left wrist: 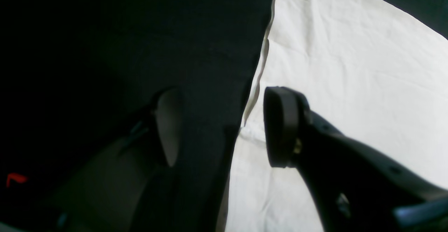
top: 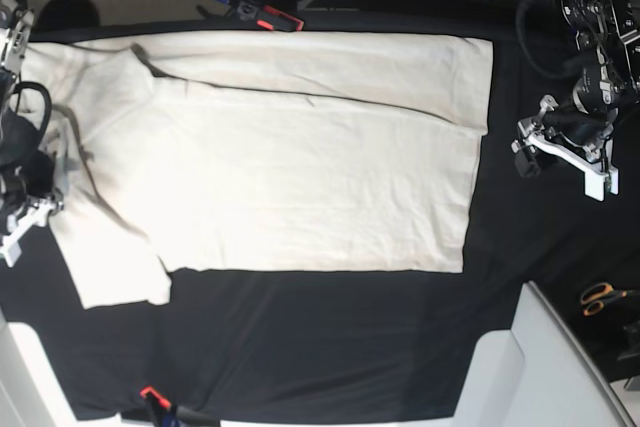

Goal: Fold the T-shirt properly

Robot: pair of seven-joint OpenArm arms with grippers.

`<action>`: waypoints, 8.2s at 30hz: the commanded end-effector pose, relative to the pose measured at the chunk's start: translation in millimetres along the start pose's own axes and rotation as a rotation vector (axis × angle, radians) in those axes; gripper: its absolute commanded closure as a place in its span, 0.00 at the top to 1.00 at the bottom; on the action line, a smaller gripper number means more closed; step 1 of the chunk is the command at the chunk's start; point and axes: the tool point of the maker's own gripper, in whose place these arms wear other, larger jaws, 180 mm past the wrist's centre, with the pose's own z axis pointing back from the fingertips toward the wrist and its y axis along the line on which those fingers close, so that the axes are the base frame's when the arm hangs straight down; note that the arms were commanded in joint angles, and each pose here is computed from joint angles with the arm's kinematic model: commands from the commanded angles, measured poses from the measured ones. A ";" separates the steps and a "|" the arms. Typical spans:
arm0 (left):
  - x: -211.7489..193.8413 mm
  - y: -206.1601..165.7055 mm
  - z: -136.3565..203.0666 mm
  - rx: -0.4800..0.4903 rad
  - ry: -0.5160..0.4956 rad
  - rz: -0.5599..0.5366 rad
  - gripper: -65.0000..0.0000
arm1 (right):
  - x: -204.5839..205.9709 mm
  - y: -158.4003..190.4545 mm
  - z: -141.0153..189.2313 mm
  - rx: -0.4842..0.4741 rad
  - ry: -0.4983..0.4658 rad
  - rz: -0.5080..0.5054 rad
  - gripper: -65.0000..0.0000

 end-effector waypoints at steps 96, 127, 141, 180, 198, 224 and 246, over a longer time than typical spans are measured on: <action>44.1 -54.4 -150.3 -0.151 0.130 0.074 0.00 | 17.2 -9.4 10.1 -0.016 -0.050 0.006 0.00; 134.7 -89.4 -114.1 -0.234 -0.079 -0.038 0.00 | 90.6 -3.2 39.2 -0.024 -0.290 0.054 0.00; 126.7 -77.3 -103.7 -0.214 -0.087 -0.082 0.00 | 105.8 -6.7 50.3 -0.009 -0.368 0.104 0.00; 119.5 -71.3 -100.0 -0.204 -0.080 -0.099 0.00 | 82.0 -4.2 6.1 0.134 -0.346 -0.044 0.47; 110.5 -68.4 -100.4 -0.201 -0.065 -0.097 0.00 | 19.3 -29.2 -16.3 0.039 -0.243 -0.125 0.45; 109.5 -69.9 -101.1 -0.202 -0.063 -0.098 0.00 | -0.7 -34.7 37.1 0.014 -0.109 0.074 0.00; 110.3 -69.8 -101.0 -0.201 -0.064 -0.100 0.00 | -69.7 -9.0 73.6 0.038 -0.006 0.022 0.01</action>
